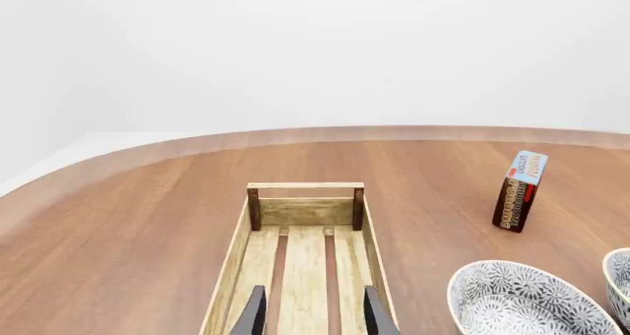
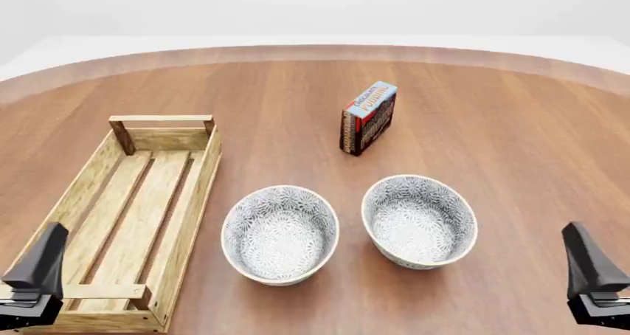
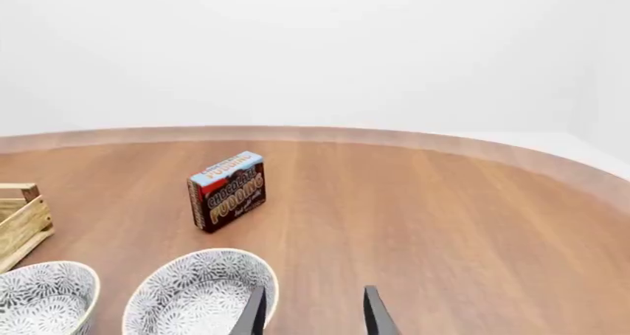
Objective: Stack the left bowl on the right bowl and place them in the tray.
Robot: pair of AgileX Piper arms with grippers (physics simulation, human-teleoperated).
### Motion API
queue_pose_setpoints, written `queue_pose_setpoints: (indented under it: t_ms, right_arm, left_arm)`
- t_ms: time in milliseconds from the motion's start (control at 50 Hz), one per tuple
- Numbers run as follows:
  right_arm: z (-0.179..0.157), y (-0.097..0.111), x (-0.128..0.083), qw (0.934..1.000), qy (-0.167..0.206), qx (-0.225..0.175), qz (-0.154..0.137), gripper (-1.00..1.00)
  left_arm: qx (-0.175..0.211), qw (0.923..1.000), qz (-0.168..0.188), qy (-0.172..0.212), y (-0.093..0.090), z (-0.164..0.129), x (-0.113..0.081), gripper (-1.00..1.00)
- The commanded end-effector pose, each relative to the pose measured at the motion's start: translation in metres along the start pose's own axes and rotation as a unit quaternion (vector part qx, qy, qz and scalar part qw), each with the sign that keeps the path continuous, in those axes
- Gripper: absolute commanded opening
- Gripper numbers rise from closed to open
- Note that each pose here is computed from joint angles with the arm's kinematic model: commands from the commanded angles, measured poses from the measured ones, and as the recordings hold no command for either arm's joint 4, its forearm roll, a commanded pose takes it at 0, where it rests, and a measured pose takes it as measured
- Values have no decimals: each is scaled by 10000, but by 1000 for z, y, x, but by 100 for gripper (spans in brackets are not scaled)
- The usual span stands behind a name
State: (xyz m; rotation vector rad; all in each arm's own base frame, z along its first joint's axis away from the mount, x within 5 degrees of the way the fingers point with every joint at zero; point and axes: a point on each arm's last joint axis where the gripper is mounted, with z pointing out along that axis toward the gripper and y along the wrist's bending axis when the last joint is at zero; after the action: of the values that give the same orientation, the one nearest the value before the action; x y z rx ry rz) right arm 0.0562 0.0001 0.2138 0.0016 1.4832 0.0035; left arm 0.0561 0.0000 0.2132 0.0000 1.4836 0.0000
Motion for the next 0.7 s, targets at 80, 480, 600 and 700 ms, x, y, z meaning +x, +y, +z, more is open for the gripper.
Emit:
queue_pose_setpoints:
  t_ms: [80, 480, 600, 700]
  right_arm:
    - [0, 1, -9, 10000, -12, -81, 32, 100]
    - [72, 16, -79, 9918, 664, -702, -840, 100]
    - [104, 29, -93, 9845, 855, -1024, -1142, 100]
    - [127, 41, -109, 9791, 962, -1277, -1255, 100]
  left_arm:
    - [0, 10000, 0, 0, 0, 0, 0, 100]
    - [0, 10000, 0, 0, 0, 0, 0, 100]
    - [0, 10000, 0, 0, 0, 0, 0, 100]
    - [0, 10000, 0, 0, 0, 0, 0, 100]
